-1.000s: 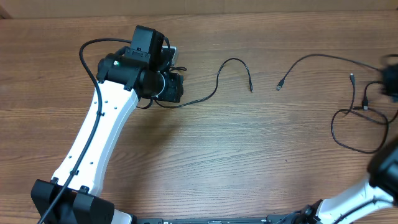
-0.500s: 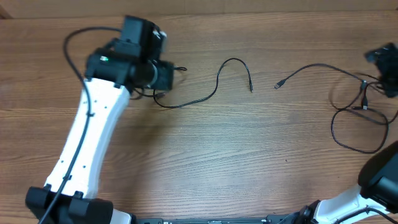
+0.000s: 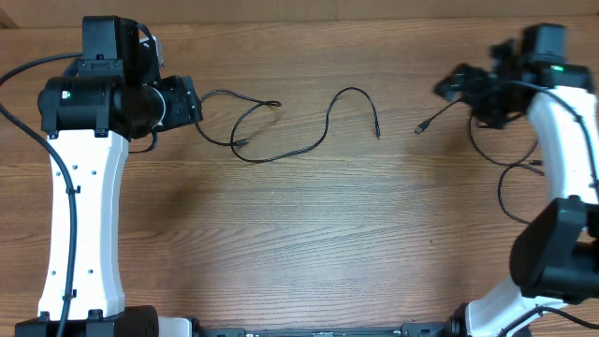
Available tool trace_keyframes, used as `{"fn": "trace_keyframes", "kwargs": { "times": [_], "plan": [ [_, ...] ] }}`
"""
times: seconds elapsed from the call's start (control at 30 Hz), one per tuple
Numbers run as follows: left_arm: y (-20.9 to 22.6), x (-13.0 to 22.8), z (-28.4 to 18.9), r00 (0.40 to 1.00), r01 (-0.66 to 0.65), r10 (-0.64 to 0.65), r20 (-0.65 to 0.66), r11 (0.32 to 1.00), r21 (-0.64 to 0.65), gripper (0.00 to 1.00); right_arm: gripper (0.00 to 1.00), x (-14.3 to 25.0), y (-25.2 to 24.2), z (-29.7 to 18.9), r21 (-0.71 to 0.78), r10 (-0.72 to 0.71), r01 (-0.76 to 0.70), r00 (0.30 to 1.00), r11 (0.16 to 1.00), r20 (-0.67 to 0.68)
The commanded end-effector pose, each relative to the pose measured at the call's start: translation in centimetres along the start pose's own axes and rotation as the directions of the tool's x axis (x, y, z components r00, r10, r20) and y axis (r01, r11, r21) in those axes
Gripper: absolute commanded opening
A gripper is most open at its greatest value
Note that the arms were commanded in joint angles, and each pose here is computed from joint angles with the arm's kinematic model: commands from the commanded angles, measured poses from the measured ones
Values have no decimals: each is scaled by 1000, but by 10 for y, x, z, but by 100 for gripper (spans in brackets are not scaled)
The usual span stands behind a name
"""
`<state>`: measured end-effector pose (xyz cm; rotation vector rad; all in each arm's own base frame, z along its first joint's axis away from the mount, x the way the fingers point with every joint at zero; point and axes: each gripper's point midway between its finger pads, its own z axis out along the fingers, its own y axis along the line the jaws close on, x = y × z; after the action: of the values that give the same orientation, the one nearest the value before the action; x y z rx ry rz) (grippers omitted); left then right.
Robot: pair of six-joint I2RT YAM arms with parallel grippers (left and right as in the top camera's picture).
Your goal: Untangle cables
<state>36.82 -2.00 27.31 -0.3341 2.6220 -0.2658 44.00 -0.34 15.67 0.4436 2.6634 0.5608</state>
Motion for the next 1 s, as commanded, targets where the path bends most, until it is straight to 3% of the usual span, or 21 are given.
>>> {"fn": "trace_keyframes", "kwargs": {
  "times": [0.0,0.17,0.33,0.47,0.57,0.73,0.97],
  "plan": [
    [-5,-3,-9,1000,7,-8,19,1000,21,72,94,28,49,16,-51,-205,202,978,978,-50],
    [16,-3,-10,999,13,-10,32,995,-95,72,93,88,114,51,-123,-410,394,898,911,-157],
    [44,-6,-15,996,78,-63,69,967,-244,73,100,126,193,64,-226,-571,543,817,809,-81],
    [56,-4,-17,988,152,-137,76,953,-263,74,100,147,252,77,-278,-439,414,898,867,-33],
    [57,-3,-17,985,168,-153,76,951,-258,75,100,160,285,89,-330,-202,165,976,930,-81],
    [52,-1,-16,986,164,-154,61,958,-235,75,100,166,313,120,-363,119,-178,977,915,-179],
    [52,4,-16,987,162,-157,40,958,-236,75,98,162,322,162,-414,154,-212,974,885,-169]
  ]
}}
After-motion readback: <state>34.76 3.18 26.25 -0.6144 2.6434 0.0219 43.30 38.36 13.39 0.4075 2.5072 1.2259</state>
